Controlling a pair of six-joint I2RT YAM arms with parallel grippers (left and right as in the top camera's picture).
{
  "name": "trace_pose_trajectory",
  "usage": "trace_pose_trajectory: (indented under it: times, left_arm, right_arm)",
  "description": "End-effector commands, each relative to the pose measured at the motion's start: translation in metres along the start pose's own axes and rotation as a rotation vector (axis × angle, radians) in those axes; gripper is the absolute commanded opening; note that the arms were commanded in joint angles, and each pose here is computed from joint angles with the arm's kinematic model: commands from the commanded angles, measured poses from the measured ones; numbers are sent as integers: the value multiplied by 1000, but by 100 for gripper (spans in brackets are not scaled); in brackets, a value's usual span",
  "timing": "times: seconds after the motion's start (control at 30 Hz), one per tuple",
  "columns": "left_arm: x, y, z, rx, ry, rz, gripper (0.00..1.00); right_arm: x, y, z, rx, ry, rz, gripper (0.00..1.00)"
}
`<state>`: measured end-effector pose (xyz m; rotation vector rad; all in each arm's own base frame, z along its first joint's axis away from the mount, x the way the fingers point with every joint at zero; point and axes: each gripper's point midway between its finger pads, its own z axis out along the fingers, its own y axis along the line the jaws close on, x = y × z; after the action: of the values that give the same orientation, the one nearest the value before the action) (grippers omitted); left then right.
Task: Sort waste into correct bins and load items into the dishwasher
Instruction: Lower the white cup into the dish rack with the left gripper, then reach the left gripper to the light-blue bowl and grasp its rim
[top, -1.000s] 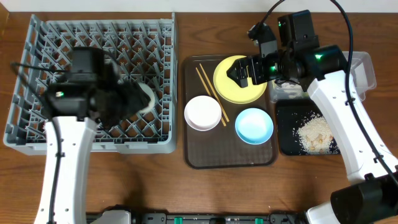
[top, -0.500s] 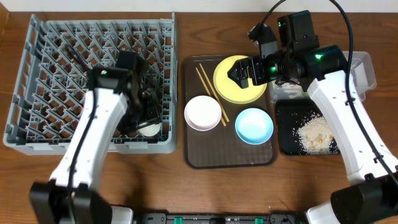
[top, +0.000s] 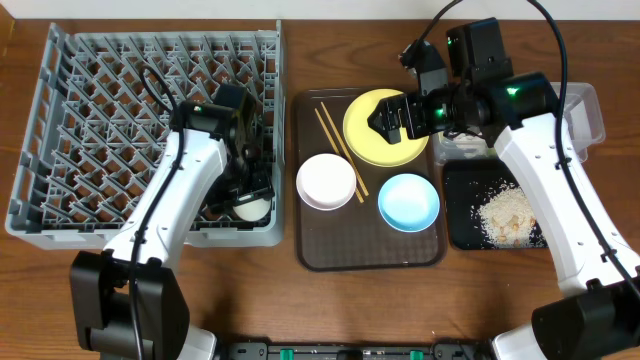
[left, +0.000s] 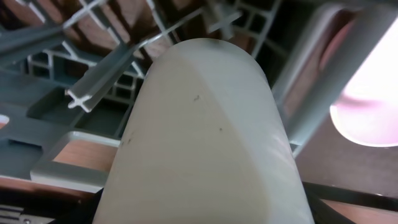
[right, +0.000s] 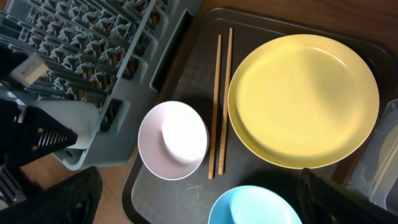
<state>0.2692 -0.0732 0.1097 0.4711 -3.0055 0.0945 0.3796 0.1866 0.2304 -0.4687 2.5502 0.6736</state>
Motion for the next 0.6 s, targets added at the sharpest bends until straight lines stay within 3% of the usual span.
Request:
trace_pose_trajectory:
  times: [0.0,0.03,0.1,0.13,0.17,0.27,0.57]
  left_arm:
    - [2,15,13,-81,13,-43,41]
    - [2,17,14,-90,12,-46,43]
    - [2,19,16,-102,10,-45,59]
    - [2,19,16,-101,8,-45,73]
    - [1,18,16,-98,5,-45,79]
    - [-3,16,16,-88,-12,-43,84]
    - [-24,0,-18,-27,-116,-1,84]
  right_arm:
    - [-3,5,-4,-1,-12,-24,98]
    - [-3,5,-4,-1,-12,-29,98]
    - [-3,5,-4,-1,-12,-31,98]
    - [-3,5,-4,-1,-12,-31,98]
    - [-3,5,-4,-1,-12,-31,98]
    - [-4,5,-4,-1,-15,-32,99]
    - [-15,5,-5,-4,-57,-28,99]
